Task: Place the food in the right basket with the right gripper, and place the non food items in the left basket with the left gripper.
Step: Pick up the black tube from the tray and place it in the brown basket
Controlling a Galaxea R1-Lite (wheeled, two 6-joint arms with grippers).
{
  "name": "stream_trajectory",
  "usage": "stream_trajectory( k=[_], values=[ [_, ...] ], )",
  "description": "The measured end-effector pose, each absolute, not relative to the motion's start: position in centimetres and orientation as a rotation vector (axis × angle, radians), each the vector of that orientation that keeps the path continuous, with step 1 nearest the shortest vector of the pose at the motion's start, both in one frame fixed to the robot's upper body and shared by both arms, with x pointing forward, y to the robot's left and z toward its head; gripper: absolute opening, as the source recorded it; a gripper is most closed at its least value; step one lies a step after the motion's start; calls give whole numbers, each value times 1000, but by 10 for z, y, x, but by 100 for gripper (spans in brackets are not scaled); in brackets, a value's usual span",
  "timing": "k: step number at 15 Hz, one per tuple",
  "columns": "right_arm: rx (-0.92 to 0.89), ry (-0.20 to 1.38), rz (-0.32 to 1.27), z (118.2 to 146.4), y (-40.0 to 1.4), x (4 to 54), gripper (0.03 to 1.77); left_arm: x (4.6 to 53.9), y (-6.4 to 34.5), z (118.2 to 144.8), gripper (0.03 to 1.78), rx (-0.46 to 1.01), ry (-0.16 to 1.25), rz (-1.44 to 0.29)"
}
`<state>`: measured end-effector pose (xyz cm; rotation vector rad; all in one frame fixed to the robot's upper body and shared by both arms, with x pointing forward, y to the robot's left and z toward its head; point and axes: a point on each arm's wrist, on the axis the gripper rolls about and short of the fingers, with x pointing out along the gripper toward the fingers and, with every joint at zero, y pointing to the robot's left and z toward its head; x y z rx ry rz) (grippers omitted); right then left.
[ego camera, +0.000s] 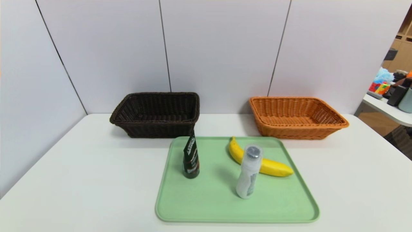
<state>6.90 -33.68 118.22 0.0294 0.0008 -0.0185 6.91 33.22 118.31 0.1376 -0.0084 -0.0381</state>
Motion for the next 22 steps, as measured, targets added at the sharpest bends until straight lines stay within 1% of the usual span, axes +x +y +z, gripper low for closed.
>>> stream_trajectory(
  k=[10, 16, 19, 22],
  values=[
    [24, 0, -18, 1182, -337, 69, 170, 69, 332, 1183, 169, 98, -6, -37],
    [-27, -6, 2, 1183, -336, 69, 170, 68, 332, 1185, 169, 98, -5, -45],
    [-36, 10, 15, 1186, -336, 67, 170, 66, 331, 1195, 169, 94, -7, -81],
    [-5, -1, 71, 1204, -335, 60, 170, 67, 331, 1211, 169, 92, 5, -117]
  ],
)
